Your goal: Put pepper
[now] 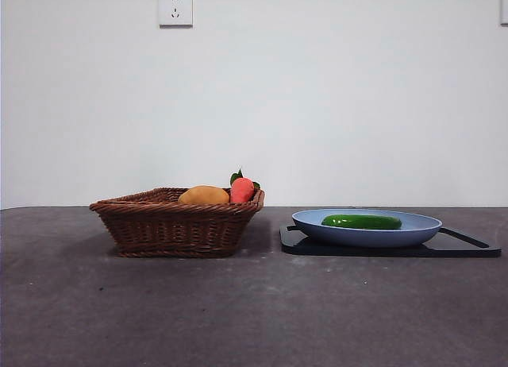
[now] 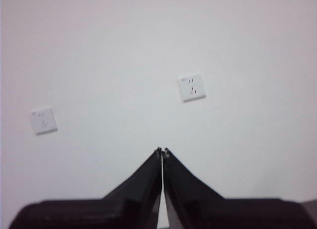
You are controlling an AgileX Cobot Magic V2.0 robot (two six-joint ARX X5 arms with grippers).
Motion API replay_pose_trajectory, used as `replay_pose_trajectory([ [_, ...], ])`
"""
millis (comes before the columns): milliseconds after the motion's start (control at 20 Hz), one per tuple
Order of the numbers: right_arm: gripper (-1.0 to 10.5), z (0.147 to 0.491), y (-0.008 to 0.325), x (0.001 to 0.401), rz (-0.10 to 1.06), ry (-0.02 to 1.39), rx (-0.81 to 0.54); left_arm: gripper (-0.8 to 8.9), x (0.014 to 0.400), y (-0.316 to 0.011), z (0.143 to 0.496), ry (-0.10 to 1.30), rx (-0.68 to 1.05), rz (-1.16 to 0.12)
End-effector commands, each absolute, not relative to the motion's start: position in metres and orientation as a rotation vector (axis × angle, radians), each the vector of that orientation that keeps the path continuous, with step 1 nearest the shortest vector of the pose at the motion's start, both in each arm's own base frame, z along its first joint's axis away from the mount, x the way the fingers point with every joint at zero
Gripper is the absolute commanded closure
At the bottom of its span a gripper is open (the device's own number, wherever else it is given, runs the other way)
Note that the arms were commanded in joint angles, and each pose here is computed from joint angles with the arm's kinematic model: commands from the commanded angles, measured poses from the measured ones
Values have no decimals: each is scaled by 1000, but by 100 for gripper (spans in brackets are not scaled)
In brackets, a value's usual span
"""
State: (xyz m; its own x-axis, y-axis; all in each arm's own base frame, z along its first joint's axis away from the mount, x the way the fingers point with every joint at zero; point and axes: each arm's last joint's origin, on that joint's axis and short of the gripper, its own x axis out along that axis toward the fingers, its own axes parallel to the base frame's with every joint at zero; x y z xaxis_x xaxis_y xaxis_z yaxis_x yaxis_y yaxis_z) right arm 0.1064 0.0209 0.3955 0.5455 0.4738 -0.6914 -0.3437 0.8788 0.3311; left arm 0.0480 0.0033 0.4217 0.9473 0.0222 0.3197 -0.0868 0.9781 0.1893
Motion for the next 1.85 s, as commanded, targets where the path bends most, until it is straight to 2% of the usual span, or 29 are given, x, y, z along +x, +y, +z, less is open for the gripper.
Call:
replay_pose_trajectory([
  [50, 936, 400, 21, 107, 486, 850, 164, 806, 52, 4, 383, -321, 177, 56],
  [250, 936, 400, 21, 107, 486, 850, 164, 806, 70, 7, 304, -228, 98, 43],
  [450, 936, 400, 21, 107, 486, 850, 164, 806, 83, 9, 241, -107, -19, 32],
  [800, 936, 400, 21, 107, 486, 850, 164, 806, 94, 10, 180, 26, -64, 35],
  [1100, 936, 400, 21, 107, 486, 850, 164, 806, 96, 10, 157, 87, -74, 37],
  [1850, 936, 400, 21, 107, 486, 850, 164, 806, 96, 10, 153, 123, -79, 36],
])
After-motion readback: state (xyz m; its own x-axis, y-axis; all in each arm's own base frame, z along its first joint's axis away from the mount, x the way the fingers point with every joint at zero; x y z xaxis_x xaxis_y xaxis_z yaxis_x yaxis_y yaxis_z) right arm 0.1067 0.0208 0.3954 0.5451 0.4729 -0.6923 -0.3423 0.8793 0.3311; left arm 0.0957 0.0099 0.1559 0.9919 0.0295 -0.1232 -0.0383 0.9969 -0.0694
